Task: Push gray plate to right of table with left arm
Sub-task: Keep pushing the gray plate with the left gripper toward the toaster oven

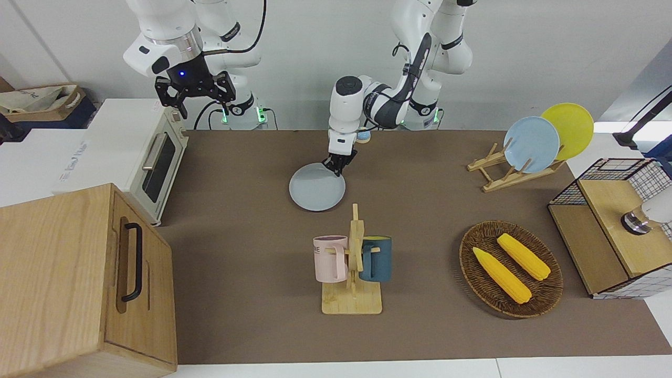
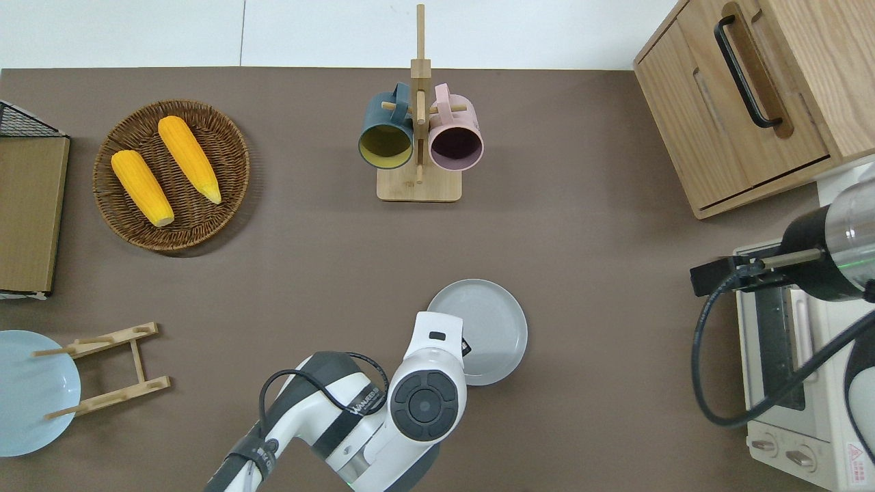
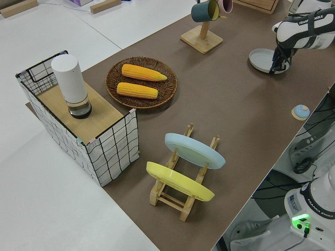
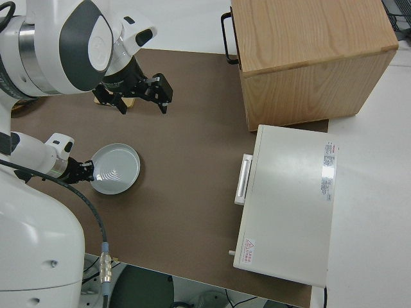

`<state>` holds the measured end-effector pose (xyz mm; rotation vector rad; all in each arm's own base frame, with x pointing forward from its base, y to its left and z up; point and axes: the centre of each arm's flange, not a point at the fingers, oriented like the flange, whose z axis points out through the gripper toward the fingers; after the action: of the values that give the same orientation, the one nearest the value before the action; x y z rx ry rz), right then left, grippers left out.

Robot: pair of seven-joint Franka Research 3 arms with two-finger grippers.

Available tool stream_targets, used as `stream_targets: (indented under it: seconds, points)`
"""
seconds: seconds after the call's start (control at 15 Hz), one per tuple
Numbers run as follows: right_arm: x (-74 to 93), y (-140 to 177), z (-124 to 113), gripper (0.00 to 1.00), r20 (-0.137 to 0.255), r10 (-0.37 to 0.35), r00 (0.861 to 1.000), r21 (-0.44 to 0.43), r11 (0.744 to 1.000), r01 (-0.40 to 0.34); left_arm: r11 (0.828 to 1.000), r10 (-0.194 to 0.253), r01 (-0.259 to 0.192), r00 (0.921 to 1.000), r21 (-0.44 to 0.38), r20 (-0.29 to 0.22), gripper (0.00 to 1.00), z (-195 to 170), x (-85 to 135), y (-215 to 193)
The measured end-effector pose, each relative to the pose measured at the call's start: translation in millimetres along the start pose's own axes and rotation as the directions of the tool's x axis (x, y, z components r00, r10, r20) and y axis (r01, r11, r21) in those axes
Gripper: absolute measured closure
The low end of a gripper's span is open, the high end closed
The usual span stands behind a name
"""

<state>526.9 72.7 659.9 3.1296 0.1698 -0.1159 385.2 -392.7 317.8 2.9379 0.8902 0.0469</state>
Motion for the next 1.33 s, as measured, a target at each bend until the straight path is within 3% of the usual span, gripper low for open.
stream_targets:
  seconds: [0.47, 0.8, 1.07, 1.33]
  points:
    - [0.0, 0, 0, 0.01, 0.0, 0.0, 1.0, 0.0, 1.0, 0.0, 0.995, -0.1, 0.1, 0.995, -0.002, -0.003, 0.97, 5, -42, 58]
    - [0.0, 0, 0, 0.01, 0.0, 0.0, 1.0, 0.0, 1.0, 0.0, 0.991, -0.13, 0.13, 0.9913, -0.011, 0.017, 0.97, 11, -70, 81]
    - [0.0, 0, 0, 0.01, 0.0, 0.0, 1.0, 0.0, 1.0, 0.0, 0.986, -0.163, 0.164, 0.9861, -0.016, 0.029, 0.97, 16, -80, 95]
    - [0.0, 0, 0, 0.01, 0.0, 0.0, 1.0, 0.0, 1.0, 0.0, 0.986, -0.167, 0.167, 0.9859, -0.022, 0.01, 0.93, 19, -86, 102]
